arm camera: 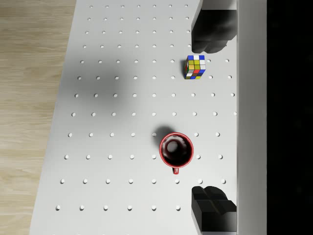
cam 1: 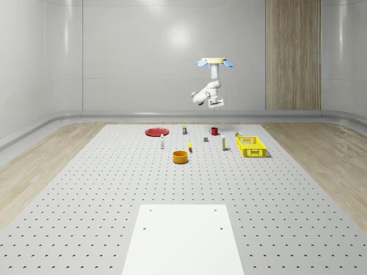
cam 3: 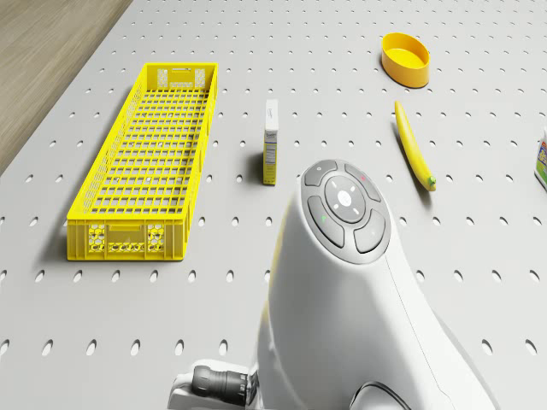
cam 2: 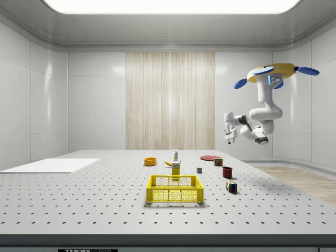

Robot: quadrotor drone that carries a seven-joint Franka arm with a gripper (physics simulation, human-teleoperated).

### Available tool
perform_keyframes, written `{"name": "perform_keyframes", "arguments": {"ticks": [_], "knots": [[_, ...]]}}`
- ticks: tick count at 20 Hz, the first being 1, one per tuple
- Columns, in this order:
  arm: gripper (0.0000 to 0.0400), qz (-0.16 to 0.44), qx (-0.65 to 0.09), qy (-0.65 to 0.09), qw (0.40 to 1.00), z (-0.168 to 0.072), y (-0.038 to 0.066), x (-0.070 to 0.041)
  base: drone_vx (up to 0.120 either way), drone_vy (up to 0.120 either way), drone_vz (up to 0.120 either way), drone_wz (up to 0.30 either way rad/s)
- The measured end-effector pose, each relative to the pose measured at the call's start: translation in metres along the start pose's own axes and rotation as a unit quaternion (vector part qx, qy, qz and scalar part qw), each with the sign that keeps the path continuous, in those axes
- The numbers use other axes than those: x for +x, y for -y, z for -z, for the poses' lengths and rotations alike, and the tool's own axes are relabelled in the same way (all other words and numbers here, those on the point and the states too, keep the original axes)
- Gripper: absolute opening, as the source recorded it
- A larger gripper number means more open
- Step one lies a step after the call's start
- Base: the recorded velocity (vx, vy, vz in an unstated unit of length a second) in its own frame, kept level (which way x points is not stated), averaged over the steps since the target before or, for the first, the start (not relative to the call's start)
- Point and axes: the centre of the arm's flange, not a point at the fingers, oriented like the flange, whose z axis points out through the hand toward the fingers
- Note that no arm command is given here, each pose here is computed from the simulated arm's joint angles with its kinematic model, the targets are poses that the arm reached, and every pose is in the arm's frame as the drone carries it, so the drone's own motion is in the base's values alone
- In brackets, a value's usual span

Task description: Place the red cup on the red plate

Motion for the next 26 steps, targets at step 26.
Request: {"name": "perform_keyframes", "arguments": {"ticks": [26], "knots": [[0.04, 0.002, -0.055, -0.059, 0.997, -0.0006, 0.0111, -0.0113, 0.011, 0.008, -0.12, 0.0]]}}
